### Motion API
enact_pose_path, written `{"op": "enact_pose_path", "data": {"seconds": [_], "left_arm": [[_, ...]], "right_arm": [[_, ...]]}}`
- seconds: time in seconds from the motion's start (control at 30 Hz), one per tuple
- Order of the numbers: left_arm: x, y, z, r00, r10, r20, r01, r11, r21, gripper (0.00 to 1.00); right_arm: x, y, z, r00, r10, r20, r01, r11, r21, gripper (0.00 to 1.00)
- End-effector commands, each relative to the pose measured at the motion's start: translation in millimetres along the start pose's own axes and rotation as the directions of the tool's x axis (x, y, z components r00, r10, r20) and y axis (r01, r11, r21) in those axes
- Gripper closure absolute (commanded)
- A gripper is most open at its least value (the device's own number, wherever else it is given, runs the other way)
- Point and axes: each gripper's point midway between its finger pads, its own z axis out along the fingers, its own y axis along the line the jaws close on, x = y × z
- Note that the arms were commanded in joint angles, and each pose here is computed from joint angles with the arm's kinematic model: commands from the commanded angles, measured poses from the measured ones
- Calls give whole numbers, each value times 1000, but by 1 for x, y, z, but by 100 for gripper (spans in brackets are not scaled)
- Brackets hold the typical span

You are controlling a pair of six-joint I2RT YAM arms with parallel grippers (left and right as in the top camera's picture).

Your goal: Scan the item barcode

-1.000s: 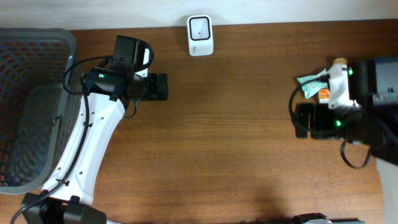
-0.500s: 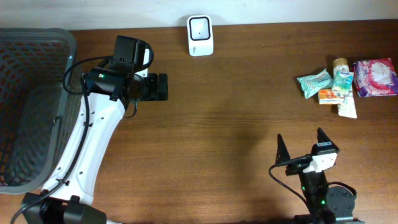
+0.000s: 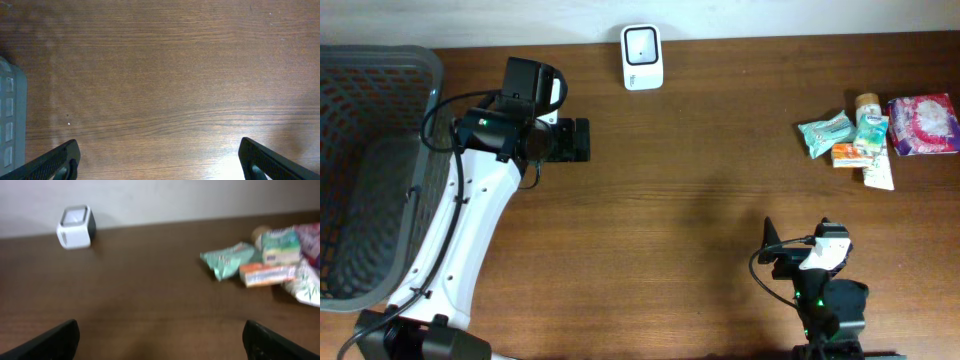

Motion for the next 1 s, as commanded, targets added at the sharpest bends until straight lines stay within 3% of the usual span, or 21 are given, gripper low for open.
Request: {"op": "enact_pose_path", "data": {"seconds": [0.0, 0.2, 0.43, 0.57, 0.97], "left_arm": [[-1, 0, -2, 1000, 7, 6, -7, 1000, -2, 1], [-1, 0, -2, 1000, 7, 6, -7, 1000, -2, 1], [-1, 0, -2, 1000, 7, 6, -7, 1000, -2, 1], [-1, 0, -2, 1000, 7, 6, -7, 1000, -2, 1], [-1, 0, -2, 1000, 7, 6, -7, 1000, -1, 1]], "right_arm": [[24, -4, 5, 995, 5, -97, -3, 1000, 21, 1], [66, -8, 8, 961, 5, -276, 7, 999, 40, 1], [-27, 0, -10, 991, -18, 133, 18, 1000, 4, 1], [-28, 5, -11, 970, -198, 140, 200, 980, 5, 1], [-28, 5, -11, 972, -188, 140, 190, 982, 3, 1]]}}
